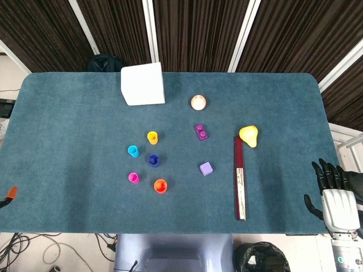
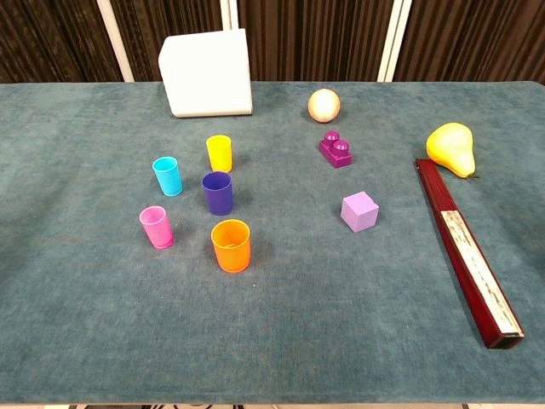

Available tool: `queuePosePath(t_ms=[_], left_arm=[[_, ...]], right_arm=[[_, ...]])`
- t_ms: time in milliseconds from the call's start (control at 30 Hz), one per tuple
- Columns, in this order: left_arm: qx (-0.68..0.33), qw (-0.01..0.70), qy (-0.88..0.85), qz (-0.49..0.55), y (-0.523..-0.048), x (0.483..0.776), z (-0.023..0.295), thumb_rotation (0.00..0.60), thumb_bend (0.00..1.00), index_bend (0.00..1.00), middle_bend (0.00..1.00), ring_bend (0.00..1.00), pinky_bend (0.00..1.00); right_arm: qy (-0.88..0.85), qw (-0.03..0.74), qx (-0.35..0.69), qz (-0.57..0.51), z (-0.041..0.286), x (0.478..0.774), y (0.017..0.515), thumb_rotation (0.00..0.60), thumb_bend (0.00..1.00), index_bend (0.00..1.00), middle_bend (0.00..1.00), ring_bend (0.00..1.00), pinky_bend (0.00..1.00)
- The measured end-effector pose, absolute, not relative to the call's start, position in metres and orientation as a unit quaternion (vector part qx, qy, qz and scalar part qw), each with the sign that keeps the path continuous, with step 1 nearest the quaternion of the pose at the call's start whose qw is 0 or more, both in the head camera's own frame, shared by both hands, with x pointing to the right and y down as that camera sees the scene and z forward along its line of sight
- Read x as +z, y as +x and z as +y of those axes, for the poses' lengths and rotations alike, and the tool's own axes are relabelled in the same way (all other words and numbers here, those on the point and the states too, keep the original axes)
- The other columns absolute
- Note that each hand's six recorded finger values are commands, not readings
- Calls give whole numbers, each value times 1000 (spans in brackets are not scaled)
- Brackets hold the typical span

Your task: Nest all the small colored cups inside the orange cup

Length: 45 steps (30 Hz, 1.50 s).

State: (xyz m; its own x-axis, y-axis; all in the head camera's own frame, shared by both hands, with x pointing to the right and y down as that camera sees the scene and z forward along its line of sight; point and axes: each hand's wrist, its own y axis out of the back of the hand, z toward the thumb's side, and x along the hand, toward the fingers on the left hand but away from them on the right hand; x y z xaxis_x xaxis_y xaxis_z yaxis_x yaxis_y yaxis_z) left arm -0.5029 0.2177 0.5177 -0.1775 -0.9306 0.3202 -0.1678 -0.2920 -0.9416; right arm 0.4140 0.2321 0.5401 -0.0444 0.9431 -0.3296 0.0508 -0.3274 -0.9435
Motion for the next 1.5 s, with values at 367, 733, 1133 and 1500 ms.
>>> queuePosePath(t_ms=[367, 733, 1133, 1500], left_arm=[[-583, 326, -556, 495, -501, 518, 218, 600, 243, 86, 13, 0, 0], [-581, 326, -557, 495, -501, 519, 218, 600, 243, 85, 13, 0, 0], [-580, 325, -563, 491, -497, 521, 220, 600, 243, 86, 11, 0, 0], [-565, 327, -622, 431, -463, 532, 196, 600, 243, 94, 10, 0, 0]], right_arm=[[-576, 387, 579, -429, 233, 542, 413, 600, 420, 36, 0, 35, 10], [-570, 389, 578, -436, 232, 538, 415, 600, 420, 36, 0, 35, 11], [-569, 386, 579, -437, 232, 538, 416, 600, 420, 36, 0, 35, 11], [-563, 377, 587, -443, 231, 540, 422, 600, 420, 36, 0, 35, 11]])
